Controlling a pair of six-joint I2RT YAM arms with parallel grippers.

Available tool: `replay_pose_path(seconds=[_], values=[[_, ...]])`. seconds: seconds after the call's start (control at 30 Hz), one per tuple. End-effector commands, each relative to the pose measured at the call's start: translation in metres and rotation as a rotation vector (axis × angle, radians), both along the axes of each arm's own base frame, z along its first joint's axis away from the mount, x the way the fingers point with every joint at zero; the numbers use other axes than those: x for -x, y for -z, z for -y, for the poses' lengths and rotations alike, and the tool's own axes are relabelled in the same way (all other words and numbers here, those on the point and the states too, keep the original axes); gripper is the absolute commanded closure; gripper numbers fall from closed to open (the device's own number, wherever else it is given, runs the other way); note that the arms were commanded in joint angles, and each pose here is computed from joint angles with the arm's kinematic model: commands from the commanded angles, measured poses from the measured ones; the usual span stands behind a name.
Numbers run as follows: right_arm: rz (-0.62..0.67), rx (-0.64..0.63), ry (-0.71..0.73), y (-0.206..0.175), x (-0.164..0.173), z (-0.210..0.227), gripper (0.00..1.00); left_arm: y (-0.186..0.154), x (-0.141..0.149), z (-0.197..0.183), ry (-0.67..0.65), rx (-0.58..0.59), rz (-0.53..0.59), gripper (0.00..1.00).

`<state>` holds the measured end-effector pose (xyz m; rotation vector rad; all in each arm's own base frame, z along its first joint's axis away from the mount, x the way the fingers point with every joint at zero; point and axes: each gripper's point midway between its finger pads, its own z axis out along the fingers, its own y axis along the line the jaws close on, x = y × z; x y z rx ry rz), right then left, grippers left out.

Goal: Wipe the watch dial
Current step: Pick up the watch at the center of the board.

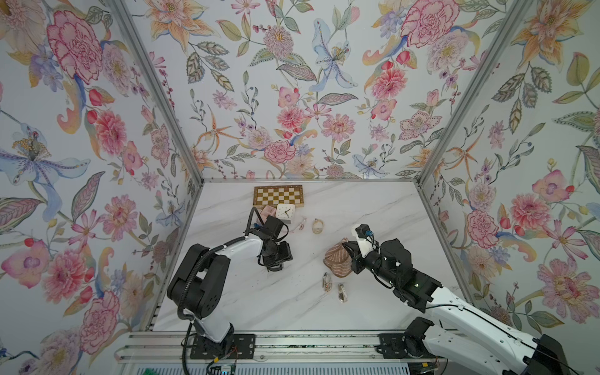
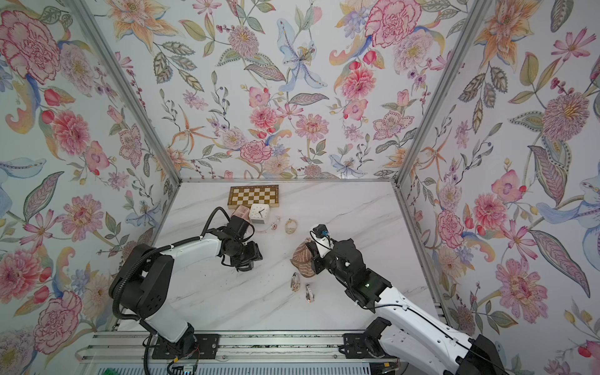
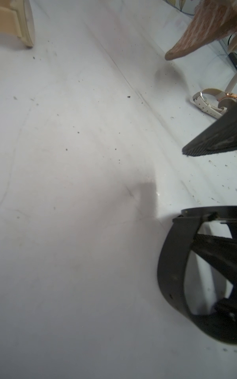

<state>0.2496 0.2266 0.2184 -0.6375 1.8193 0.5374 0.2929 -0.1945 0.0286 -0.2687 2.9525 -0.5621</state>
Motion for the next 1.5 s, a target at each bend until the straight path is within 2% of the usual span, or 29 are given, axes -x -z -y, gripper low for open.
replay_pose_path(seconds=[0.0, 0.27, 0.4, 0.57, 0.77, 0.87, 1.03, 1.13, 1.47], values=[[0.025, -0.045, -0.013, -0.022, 0.001, -0.005, 1.00, 0.011, 0.008, -0.015, 0.070, -0.114, -0.039, 0.42], [0.034, -0.038, -0.020, -0.021, 0.003, -0.005, 1.00, 0.011, -0.010, -0.023, 0.117, -0.236, -0.024, 0.55], [0.037, -0.040, -0.026, -0.020, 0.003, -0.005, 1.00, 0.005, -0.024, -0.021, 0.175, -0.311, 0.009, 0.57], [0.038, -0.040, -0.031, -0.020, 0.003, -0.006, 1.00, 0.001, -0.037, 0.007, 0.357, -0.396, 0.097, 0.57], [0.032, -0.035, -0.032, -0.017, 0.003, -0.006, 1.00, 0.000, -0.035, 0.035, 0.578, -0.504, 0.160, 0.58], [0.030, -0.037, -0.034, -0.017, 0.003, -0.006, 1.00, 0.001, -0.035, 0.039, 0.639, -0.521, 0.175, 0.58], [0.029, -0.038, -0.032, -0.018, 0.003, -0.006, 1.00, 0.004, -0.039, 0.039, 0.665, -0.544, 0.168, 0.59], [0.029, -0.037, -0.030, -0.017, 0.004, -0.005, 1.00, 0.004, -0.048, 0.033, 0.625, -0.607, 0.151, 0.59], [0.038, -0.034, -0.029, -0.018, 0.005, -0.002, 1.00, 0.026, -0.046, 0.037, 0.532, -0.580, 0.036, 0.63]])
